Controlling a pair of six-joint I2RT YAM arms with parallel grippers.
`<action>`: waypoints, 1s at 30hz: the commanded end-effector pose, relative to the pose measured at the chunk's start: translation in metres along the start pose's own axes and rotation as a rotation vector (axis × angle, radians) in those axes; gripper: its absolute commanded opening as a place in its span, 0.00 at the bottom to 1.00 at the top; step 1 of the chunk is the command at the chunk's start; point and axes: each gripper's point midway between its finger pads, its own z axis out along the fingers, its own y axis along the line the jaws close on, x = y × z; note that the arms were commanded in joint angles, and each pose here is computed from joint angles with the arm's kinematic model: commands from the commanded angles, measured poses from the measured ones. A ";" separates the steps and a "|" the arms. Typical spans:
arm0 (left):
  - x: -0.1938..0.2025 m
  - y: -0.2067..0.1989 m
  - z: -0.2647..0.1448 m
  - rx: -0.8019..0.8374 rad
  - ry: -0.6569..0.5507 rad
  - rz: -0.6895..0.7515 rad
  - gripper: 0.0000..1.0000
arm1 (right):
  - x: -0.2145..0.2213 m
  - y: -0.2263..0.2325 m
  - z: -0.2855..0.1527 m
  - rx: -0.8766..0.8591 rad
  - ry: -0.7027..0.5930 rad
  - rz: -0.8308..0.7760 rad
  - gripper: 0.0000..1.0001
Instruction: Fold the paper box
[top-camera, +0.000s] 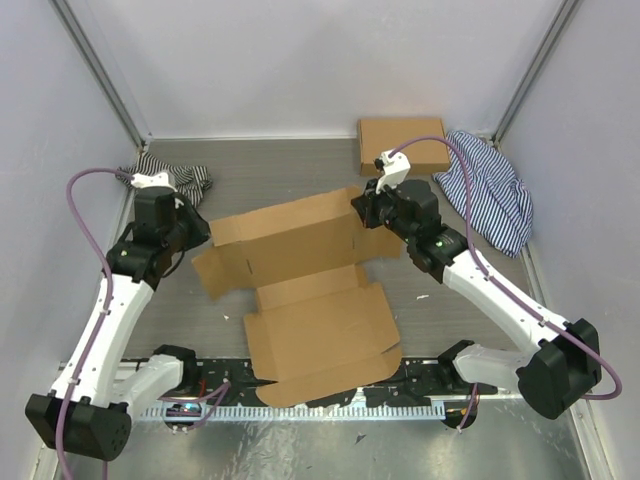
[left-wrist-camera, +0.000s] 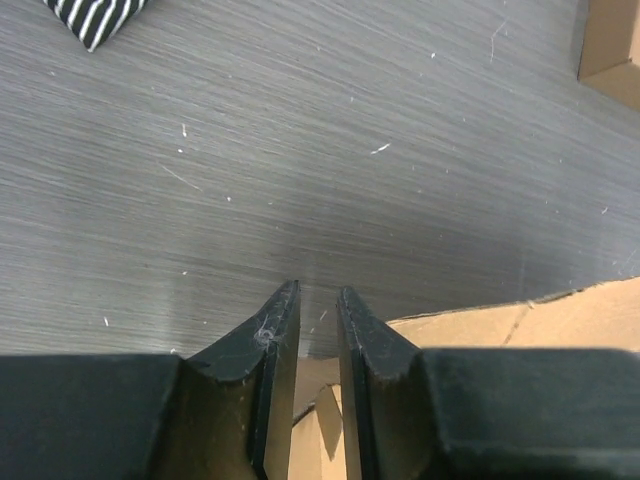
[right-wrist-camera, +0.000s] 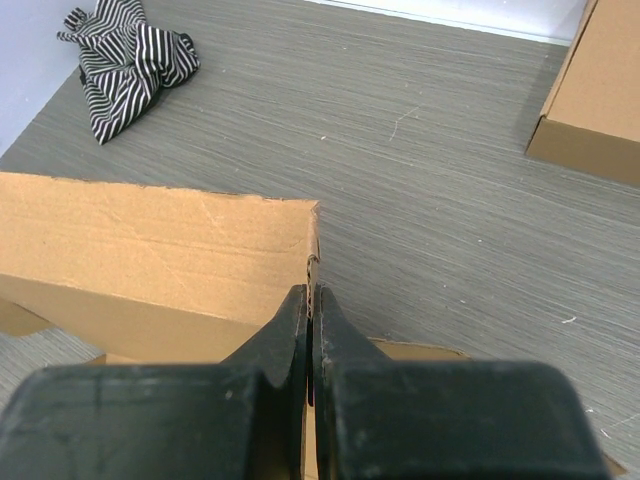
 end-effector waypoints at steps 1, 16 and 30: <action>0.005 -0.020 0.000 0.107 0.041 0.005 0.28 | -0.038 0.011 -0.005 -0.031 -0.096 -0.019 0.03; -0.008 -0.055 -0.043 0.279 0.022 -0.027 0.23 | -0.028 0.004 0.004 0.009 -0.064 -0.007 0.03; -0.004 -0.062 -0.042 0.325 0.036 -0.018 0.23 | -0.025 -0.011 0.011 0.094 -0.044 0.005 0.02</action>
